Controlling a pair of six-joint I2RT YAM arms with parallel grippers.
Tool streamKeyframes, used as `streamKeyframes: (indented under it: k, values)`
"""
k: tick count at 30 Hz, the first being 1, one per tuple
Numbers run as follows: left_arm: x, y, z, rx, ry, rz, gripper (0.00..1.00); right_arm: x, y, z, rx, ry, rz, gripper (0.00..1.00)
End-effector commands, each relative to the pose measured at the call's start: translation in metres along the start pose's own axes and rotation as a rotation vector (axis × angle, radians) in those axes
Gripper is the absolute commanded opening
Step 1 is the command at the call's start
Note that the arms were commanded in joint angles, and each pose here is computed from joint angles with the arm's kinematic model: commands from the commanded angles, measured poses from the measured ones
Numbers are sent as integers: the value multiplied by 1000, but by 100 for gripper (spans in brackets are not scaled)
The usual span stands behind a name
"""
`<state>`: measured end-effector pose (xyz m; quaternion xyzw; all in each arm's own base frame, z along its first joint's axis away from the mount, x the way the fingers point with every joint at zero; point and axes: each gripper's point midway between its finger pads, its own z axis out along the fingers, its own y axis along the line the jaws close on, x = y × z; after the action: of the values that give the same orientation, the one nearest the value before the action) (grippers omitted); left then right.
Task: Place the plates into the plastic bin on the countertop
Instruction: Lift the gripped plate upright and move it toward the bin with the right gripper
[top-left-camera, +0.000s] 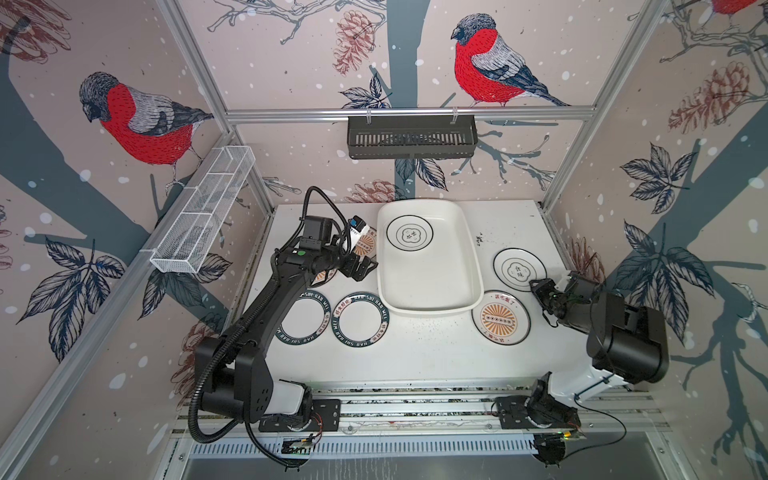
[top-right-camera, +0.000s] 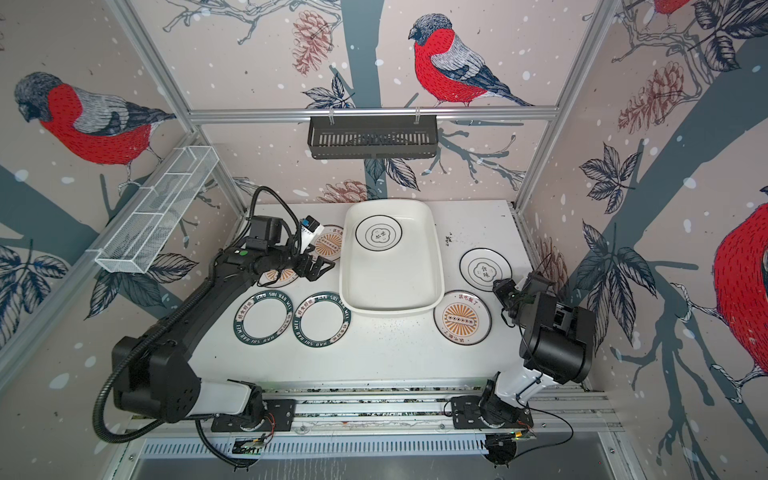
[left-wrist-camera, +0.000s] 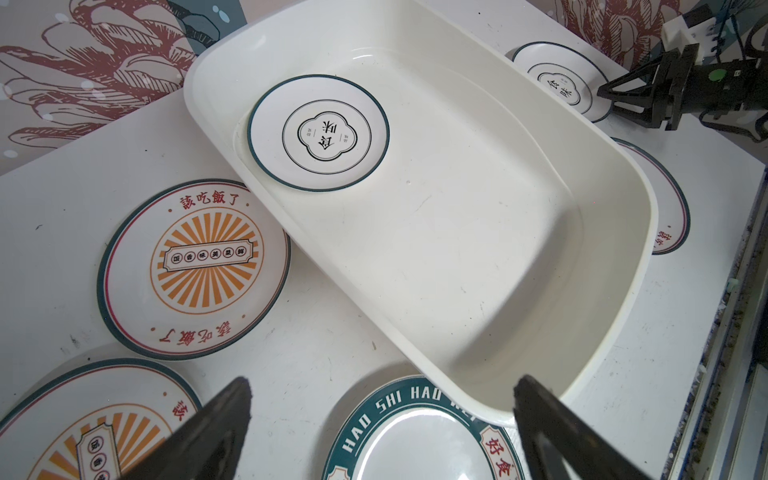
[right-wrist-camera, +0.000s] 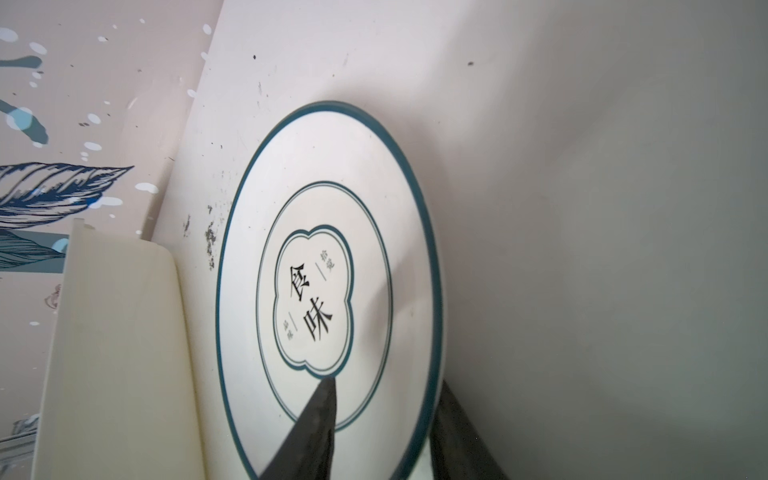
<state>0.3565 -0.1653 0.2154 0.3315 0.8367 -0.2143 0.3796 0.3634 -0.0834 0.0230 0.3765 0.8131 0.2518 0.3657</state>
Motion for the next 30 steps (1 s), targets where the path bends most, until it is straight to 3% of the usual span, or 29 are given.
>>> streamKeyframes:
  k: [1,30]
  values:
    - [-4,2,0,-11,-14,20,98,38,-24,3,82,133,153,36]
    - [-9,2,-2,-17,-25,29,98,39,-21,4,-31,140,259,4]
